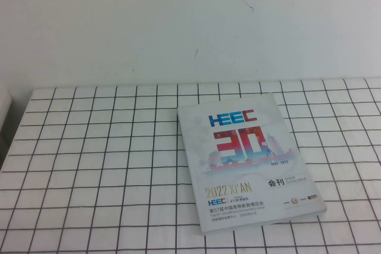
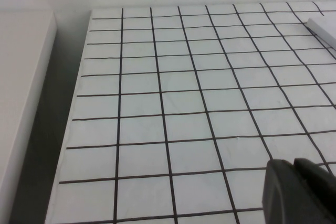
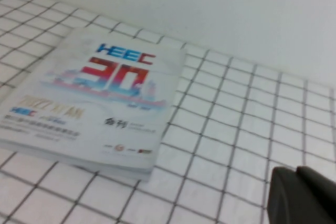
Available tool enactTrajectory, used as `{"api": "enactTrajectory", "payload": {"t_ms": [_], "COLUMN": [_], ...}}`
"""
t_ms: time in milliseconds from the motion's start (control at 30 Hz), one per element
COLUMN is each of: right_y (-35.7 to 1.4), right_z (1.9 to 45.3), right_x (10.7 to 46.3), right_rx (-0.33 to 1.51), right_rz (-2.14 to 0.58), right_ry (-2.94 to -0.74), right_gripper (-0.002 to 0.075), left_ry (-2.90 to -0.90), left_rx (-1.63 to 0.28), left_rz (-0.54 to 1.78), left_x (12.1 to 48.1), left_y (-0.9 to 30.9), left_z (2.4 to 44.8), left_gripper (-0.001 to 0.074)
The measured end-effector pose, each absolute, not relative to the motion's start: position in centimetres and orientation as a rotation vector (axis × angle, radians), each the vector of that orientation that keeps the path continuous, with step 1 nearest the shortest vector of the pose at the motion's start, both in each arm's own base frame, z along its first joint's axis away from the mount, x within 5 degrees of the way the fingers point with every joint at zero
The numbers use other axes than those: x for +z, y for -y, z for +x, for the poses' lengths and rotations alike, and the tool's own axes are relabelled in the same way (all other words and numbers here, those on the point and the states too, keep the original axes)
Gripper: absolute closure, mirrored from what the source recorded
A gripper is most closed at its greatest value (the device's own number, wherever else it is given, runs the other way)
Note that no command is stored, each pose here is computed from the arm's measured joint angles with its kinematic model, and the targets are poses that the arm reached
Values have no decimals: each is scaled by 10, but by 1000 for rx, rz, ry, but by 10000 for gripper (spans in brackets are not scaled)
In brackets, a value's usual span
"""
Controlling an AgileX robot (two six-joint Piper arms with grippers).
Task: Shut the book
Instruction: 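Close the open booklet and leave it lying on the table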
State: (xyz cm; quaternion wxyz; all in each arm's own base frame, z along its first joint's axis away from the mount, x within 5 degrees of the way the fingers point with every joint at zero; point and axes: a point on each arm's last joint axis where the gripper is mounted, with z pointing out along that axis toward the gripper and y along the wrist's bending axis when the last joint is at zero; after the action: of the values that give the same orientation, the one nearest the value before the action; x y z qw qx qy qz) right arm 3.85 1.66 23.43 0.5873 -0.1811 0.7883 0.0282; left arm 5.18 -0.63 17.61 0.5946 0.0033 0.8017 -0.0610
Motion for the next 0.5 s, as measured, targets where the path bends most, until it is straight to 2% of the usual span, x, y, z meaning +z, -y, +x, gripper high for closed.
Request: {"api": "enactTrajectory", "payload": {"t_ms": [267, 500], "right_y": [-2, 2], "right_z": [54, 55], "right_x": [200, 180], "right_rx": [-175, -186], "right_rz": [-231, -137], "right_ry": [-1682, -1766], "right_gripper": [729, 729], "left_ry": [-1863, -1863], "left_rx": [-142, -142], "left_rz": [8, 8], "left_x": [176, 176], "left_y": [6, 6], "left_z": [52, 52], "left_gripper": [738, 738]}}
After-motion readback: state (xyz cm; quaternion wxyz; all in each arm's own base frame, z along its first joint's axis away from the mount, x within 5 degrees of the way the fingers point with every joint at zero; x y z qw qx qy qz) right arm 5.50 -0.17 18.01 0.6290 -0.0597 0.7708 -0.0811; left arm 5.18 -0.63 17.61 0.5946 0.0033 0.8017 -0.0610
